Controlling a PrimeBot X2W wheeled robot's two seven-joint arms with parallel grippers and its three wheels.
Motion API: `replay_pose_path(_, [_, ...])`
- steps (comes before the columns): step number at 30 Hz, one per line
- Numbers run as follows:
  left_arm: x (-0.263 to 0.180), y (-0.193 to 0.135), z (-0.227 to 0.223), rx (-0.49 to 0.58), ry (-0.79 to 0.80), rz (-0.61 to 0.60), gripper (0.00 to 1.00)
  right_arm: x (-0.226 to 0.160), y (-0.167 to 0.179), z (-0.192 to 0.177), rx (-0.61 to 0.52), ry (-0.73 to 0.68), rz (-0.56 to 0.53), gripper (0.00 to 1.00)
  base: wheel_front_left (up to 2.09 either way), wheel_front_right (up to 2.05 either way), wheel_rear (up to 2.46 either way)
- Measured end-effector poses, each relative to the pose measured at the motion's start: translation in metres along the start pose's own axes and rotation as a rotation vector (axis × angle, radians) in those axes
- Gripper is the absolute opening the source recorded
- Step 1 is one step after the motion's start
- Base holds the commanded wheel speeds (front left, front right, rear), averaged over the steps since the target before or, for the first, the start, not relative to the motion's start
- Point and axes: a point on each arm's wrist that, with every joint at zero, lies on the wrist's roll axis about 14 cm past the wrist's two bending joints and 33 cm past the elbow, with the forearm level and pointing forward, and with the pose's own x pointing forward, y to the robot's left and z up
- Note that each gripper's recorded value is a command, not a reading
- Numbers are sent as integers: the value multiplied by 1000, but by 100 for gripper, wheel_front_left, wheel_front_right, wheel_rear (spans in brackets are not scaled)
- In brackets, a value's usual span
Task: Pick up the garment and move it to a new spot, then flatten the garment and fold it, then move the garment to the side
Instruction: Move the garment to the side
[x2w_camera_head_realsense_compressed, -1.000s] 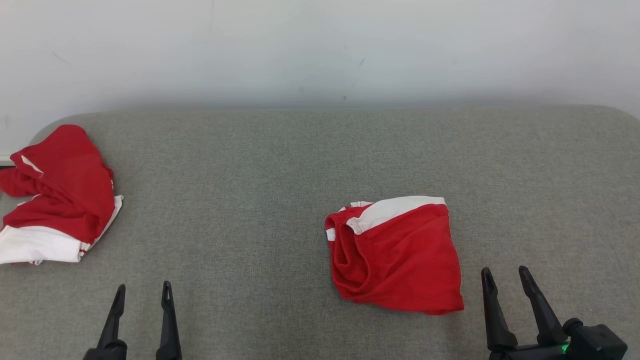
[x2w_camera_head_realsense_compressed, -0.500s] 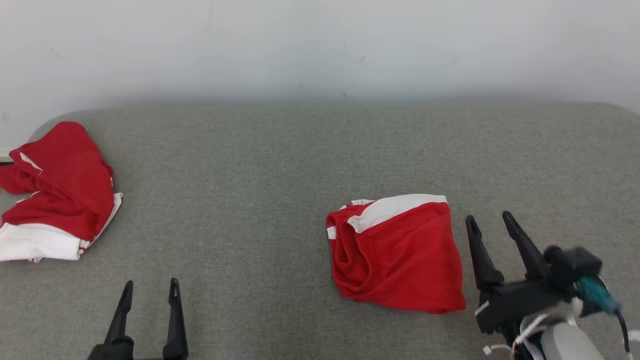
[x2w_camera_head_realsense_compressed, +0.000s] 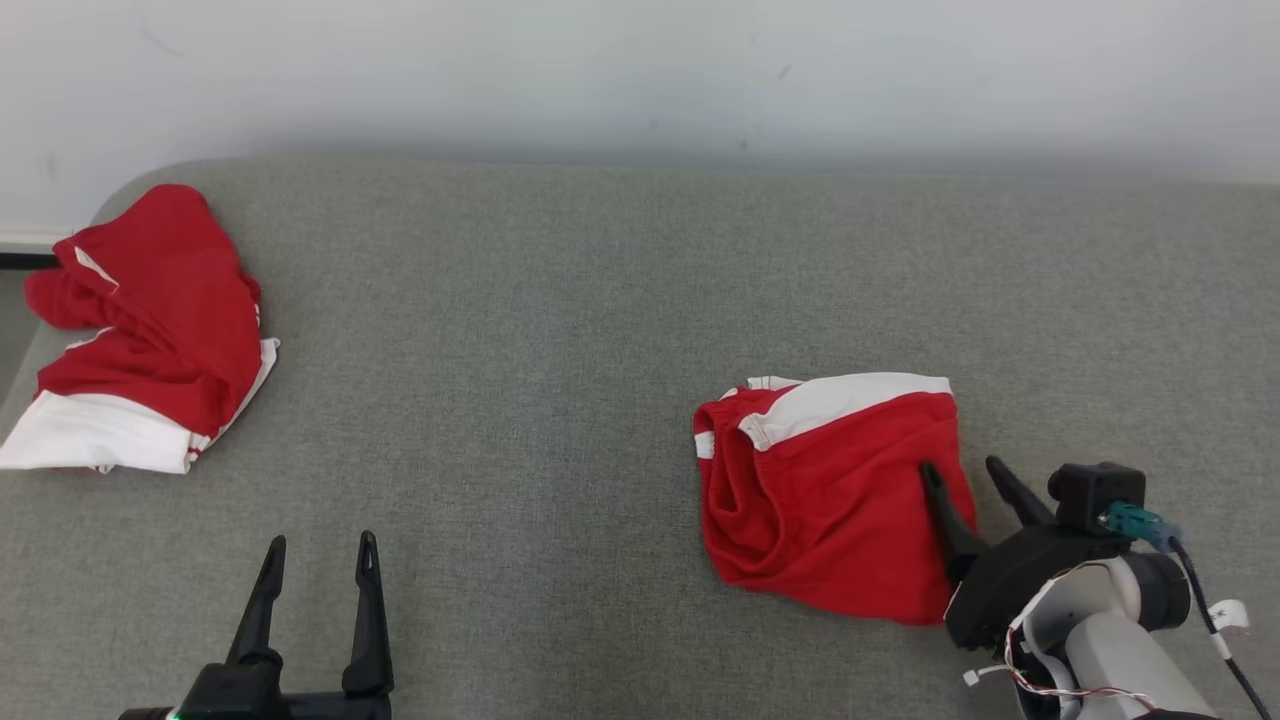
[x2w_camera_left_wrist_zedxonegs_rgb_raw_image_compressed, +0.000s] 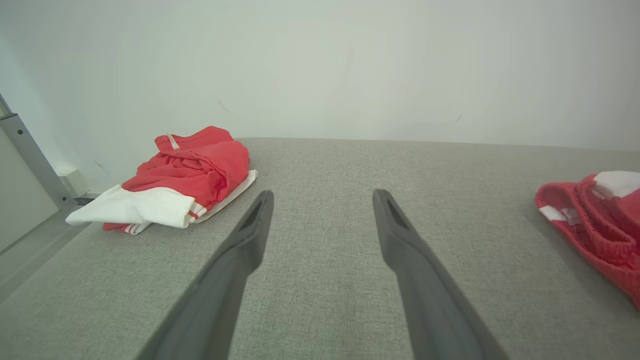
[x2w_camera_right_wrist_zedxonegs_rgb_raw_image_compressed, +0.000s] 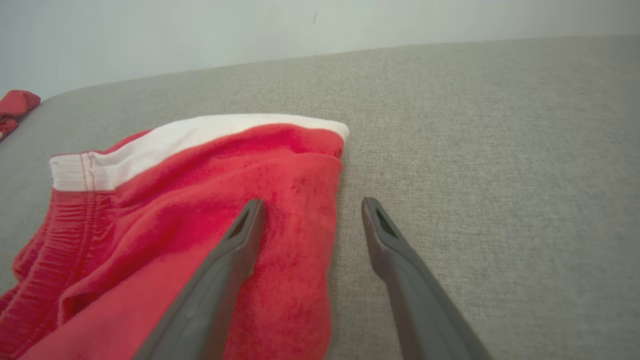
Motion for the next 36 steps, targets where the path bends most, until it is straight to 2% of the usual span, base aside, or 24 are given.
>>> replay_pose_path(8, [5,3,-3,4,9,9,100,9,10,-41,42,136,16,100,0,0,0])
replay_pose_path(9, [5,4,-3,4,9,10,100,10,12,-42,50,139,18,78,0,0,0])
replay_pose_path(10, [6,4,-3,5,8,10,100,10,12,-42,52,139,19,38,0,0,0])
replay_pose_path(12, [7,3,-3,4,7,9,100,10,12,-46,54,149,19,0,0,0,0])
replay_pose_path(20, [9,2,-5,-1,11,9,100,15,5,-38,19,131,22,0,0,0,0])
replay_pose_path(27, [21,-4,-9,-4,17,-8,100,41,-11,3,-89,67,35,0,0,0,0])
replay_pose_path(31, [38,-13,-7,-3,-3,-39,100,56,-37,28,-147,33,6,0,0,0,0])
replay_pose_path(36, [69,-25,-1,9,-49,-80,100,70,-87,48,-238,26,-59,0,0,0,0])
